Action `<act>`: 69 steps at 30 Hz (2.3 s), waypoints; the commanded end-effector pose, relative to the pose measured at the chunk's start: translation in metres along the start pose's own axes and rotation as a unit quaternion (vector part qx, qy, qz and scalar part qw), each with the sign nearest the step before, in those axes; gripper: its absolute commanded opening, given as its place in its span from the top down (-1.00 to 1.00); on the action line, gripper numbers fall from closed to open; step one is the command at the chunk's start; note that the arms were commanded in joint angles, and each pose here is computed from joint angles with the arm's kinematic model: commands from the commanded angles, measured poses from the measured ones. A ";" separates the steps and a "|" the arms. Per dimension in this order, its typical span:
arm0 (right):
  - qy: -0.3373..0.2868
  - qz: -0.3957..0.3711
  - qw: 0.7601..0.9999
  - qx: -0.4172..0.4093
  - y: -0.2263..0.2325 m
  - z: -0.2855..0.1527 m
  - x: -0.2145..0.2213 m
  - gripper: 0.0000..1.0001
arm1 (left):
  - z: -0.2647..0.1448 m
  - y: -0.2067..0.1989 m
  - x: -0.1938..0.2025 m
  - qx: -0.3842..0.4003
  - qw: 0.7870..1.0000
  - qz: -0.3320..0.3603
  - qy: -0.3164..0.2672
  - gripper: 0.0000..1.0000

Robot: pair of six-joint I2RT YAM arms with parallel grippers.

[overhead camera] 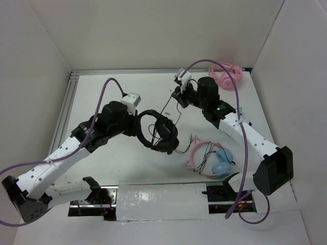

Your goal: Wrap the headphones

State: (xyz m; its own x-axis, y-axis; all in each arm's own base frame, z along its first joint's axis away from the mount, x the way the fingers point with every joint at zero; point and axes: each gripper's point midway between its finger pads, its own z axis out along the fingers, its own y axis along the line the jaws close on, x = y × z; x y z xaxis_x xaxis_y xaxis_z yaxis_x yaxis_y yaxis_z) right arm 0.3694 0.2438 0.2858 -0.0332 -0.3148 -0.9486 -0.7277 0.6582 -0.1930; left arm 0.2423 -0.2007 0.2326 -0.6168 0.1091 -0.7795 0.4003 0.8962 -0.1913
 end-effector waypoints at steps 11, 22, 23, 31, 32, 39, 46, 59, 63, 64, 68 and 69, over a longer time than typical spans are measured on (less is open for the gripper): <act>-0.093 0.030 0.961 -0.257 0.102 0.039 -0.026 0.64 | -0.120 -0.067 -0.155 0.151 0.962 0.028 -0.224 1.00; -0.089 0.084 0.923 -0.365 0.157 0.090 0.001 0.50 | -0.218 -0.102 -0.220 0.243 0.908 0.067 -0.335 1.00; -0.102 0.082 0.918 -0.375 0.161 0.093 -0.005 0.49 | -0.226 -0.105 -0.226 0.249 0.903 0.070 -0.342 1.00; -0.091 0.127 0.901 -0.404 0.213 0.109 0.018 0.45 | -0.226 -0.105 -0.242 0.235 0.907 0.066 -0.344 1.00; -0.092 0.135 0.897 -0.411 0.216 0.109 0.019 0.45 | -0.227 -0.106 -0.243 0.236 0.905 0.066 -0.347 1.00; -0.066 0.183 0.884 -0.425 0.241 0.105 0.045 0.47 | -0.237 -0.100 -0.259 0.212 0.902 0.065 -0.370 1.00; -0.040 0.251 0.869 -0.425 0.246 0.059 0.088 1.00 | -0.212 -0.097 -0.262 0.192 0.912 0.067 -0.357 1.00; -0.015 0.307 0.905 -0.294 0.197 -0.030 0.117 1.00 | -0.130 -0.004 -0.282 0.042 0.946 -0.062 -0.315 1.00; 0.021 0.309 0.909 -0.279 0.216 -0.049 0.137 1.00 | -0.081 0.049 -0.276 0.018 0.956 -0.152 -0.249 1.00; 0.020 0.304 0.911 -0.276 0.219 -0.053 0.135 1.00 | -0.076 0.071 -0.276 0.010 0.955 -0.171 -0.242 1.00; 0.058 0.326 0.912 -0.244 0.232 -0.065 0.153 1.00 | -0.039 0.112 -0.264 0.041 0.945 -0.271 -0.181 1.00; 0.062 0.324 0.912 -0.241 0.239 -0.069 0.154 1.00 | -0.035 0.121 -0.263 0.041 0.941 -0.287 -0.175 1.00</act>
State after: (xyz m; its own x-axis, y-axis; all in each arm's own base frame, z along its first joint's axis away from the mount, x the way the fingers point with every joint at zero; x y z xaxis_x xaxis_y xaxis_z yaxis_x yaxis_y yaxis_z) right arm 0.1446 0.3101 0.1196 -0.5962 -0.0688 -0.7999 -0.7833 0.2682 0.5607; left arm 0.4284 -0.1033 0.4180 -0.4488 -0.4191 -0.7893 0.1094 0.8508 -0.5139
